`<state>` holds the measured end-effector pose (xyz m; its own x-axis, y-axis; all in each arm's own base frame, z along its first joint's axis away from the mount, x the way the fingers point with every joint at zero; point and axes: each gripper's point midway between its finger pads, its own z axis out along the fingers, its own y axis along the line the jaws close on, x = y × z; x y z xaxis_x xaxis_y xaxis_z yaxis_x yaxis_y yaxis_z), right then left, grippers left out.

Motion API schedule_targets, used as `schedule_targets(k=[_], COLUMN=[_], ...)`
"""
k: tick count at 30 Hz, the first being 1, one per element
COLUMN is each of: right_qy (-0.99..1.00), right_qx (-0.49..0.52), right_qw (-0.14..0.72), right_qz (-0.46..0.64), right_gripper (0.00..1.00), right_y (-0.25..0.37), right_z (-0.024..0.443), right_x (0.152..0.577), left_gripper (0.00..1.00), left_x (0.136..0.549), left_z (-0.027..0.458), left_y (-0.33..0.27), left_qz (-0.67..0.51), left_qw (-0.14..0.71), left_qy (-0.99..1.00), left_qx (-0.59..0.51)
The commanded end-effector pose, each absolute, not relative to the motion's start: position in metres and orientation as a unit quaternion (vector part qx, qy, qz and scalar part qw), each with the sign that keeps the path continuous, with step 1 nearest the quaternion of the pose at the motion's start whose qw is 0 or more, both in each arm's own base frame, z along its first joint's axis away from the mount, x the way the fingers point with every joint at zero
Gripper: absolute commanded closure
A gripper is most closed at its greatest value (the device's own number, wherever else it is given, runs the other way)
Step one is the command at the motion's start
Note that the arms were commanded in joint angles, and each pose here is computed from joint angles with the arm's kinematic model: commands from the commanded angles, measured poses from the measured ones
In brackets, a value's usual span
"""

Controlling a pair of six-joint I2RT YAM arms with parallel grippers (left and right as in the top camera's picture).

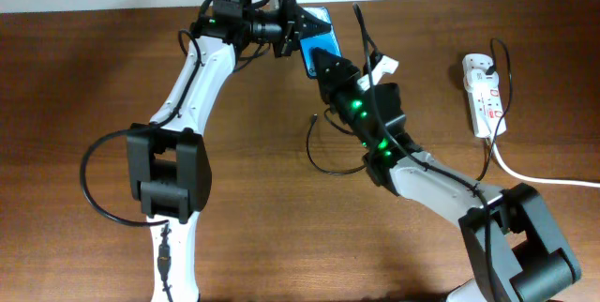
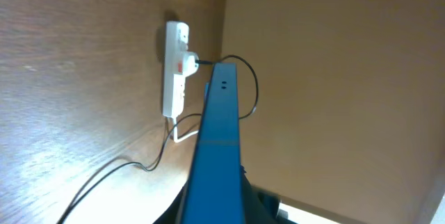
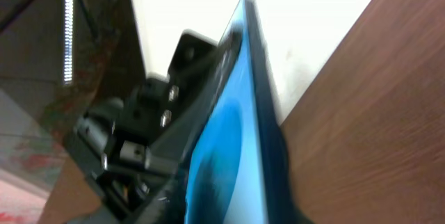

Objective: Plug charger to phone and switch on socket

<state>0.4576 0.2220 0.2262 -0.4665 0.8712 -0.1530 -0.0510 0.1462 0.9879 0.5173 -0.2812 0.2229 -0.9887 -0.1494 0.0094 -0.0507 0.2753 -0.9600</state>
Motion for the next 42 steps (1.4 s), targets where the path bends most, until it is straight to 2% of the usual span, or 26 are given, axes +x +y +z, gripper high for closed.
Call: schedule_targets(k=[1,6,10,12,14,16,18,20,24,26,30,31,32,37,42], right_qy=[0.644,0.683,0.767,0.812,0.86,0.865,0.871,0.878,0.932,0.934,0.934,0.934,0.935,0.935,0.931], right_qx=[0.288,0.196,0.091,0.079,0.137,0.138,0.113,0.11,0.102,0.102,0.114,0.118,0.116,0.118,0.112], right_qw=[0.42,0.41,0.328,0.263,0.229,0.214,0.214,0.211,0.187,0.175,0.14,0.129,0.127,0.09,0.1], right_qz=[0.571,0.572,0.544,0.514,0.435,0.432,0.427,0.414,0.294,0.294,0.309,0.31,0.311,0.322,0.332], right_gripper=[0.61,0.57,0.51,0.51,0.51,0.32,0.32,0.38,0.38,0.4,0.58,0.67,0.69,0.69,0.69], right_y=[0.201,0.19,0.196,0.198,0.178,0.178,0.181,0.185,0.186,0.196,0.225,0.233,0.236,0.251,0.255], right_z=[0.239,0.235,0.186,0.147,0.102,0.097,0.094,0.09,0.102,0.102,0.067,0.055,0.05,0.013,0.009], right_x=[0.469,0.464,0.435,0.413,0.405,0.4,0.395,0.392,0.404,0.412,0.412,0.412,0.412,0.406,0.413], left_gripper=[1.0,1.0,1.0,1.0,1.0,1.0,1.0,1.0,1.0,1.0,1.0,1.0,1.0,1.0,1.0], left_x=[0.528,0.537,0.526,0.516,0.501,0.495,0.492,0.493,0.51,0.511,0.511,0.511,0.511,0.511,0.511], left_z=[0.247,0.251,0.252,0.215,0.175,0.148,0.133,0.131,0.138,0.145,0.154,0.154,0.154,0.154,0.154], left_y=[-0.247,-0.215,-0.194,-0.18,-0.164,-0.146,-0.132,-0.128,-0.121,-0.117,-0.11,-0.11,-0.11,-0.11,-0.11], left_qz=[-0.604,-0.611,-0.621,-0.562,-0.475,-0.395,-0.343,-0.332,-0.349,-0.372,-0.409,-0.409,-0.409,-0.409,-0.409], left_qw=[0.084,0.101,0.124,0.115,0.093,0.078,0.072,0.075,0.108,0.109,0.107,0.107,0.107,0.107,0.106], left_qy=[0.791,0.784,0.774,0.819,0.875,0.914,0.934,0.938,0.928,0.919,0.903,0.903,0.903,0.903,0.903], left_qx=[-0.052,-0.054,0.015,-0.002,-0.024,-0.048,-0.065,-0.067,-0.07,-0.073,-0.08,-0.08,-0.08,-0.08,-0.08])
